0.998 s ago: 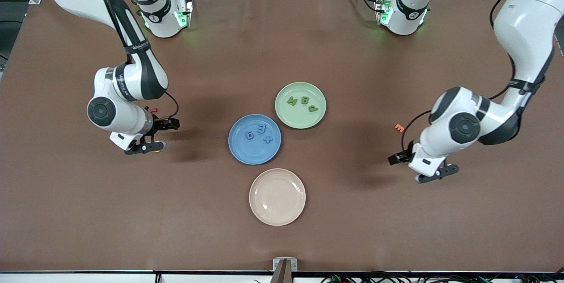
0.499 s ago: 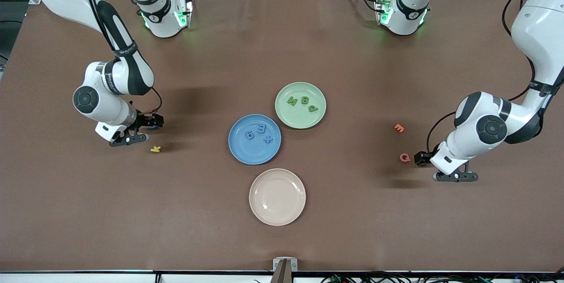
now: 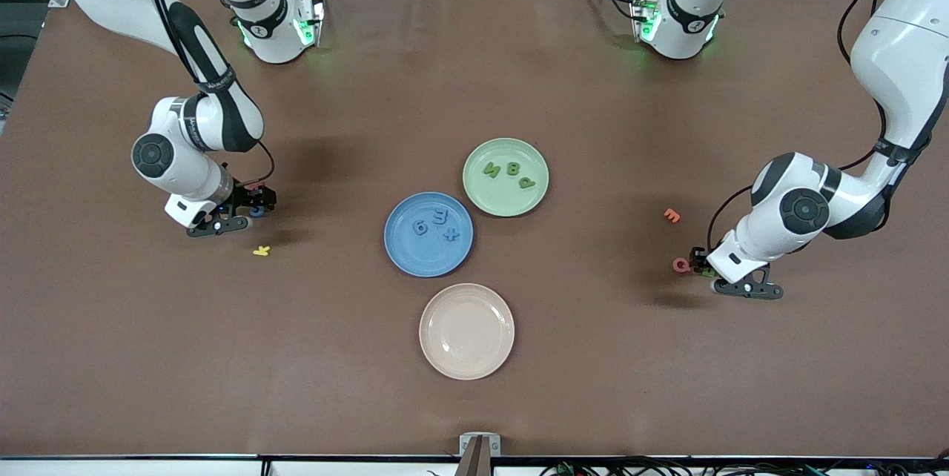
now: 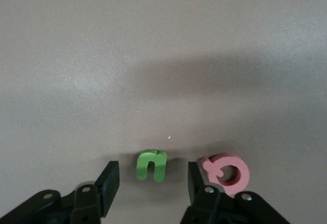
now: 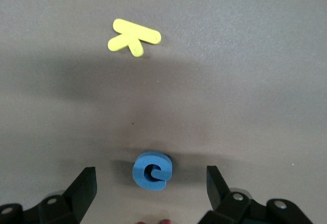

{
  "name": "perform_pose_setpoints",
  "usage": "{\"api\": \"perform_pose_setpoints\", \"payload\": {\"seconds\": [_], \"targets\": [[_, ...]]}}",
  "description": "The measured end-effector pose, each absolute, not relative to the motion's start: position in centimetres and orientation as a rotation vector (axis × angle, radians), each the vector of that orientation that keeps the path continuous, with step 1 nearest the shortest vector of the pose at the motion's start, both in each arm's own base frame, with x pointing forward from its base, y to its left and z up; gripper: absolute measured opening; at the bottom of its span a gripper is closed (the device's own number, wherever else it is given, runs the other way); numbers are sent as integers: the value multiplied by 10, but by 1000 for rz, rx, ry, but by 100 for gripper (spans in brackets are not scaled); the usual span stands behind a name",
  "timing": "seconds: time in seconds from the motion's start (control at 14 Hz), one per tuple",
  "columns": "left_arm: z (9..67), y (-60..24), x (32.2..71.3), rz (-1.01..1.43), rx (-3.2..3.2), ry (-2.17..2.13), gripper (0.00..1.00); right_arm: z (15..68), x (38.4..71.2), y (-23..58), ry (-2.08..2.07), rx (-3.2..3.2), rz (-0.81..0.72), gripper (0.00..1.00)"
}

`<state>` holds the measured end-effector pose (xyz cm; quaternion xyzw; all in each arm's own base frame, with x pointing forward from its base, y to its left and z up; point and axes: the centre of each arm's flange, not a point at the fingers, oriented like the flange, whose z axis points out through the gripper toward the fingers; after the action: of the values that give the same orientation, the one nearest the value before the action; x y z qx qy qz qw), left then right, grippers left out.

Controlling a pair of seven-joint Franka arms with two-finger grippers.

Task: Sort letters by color into matching plates
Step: 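Move the left gripper to the green n while the right gripper reaches the blue e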

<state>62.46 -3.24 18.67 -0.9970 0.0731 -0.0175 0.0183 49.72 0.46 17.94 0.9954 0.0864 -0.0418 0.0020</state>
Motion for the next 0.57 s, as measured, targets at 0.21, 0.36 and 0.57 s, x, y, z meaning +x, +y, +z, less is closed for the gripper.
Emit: {"api": "perform_pose_setpoints", "payload": {"seconds": [0.21,0.36,0.57], "targets": [[182,-31,624,-44,-3099,226,59,177,494,4,271,3123,-129,81],[179,-33,623,-40,-3103,231,56,175,492,4,270,3122,-116,75],[180,-37,624,-47,-3105,239,27,171,491,4,270,3121,-105,64]]}}
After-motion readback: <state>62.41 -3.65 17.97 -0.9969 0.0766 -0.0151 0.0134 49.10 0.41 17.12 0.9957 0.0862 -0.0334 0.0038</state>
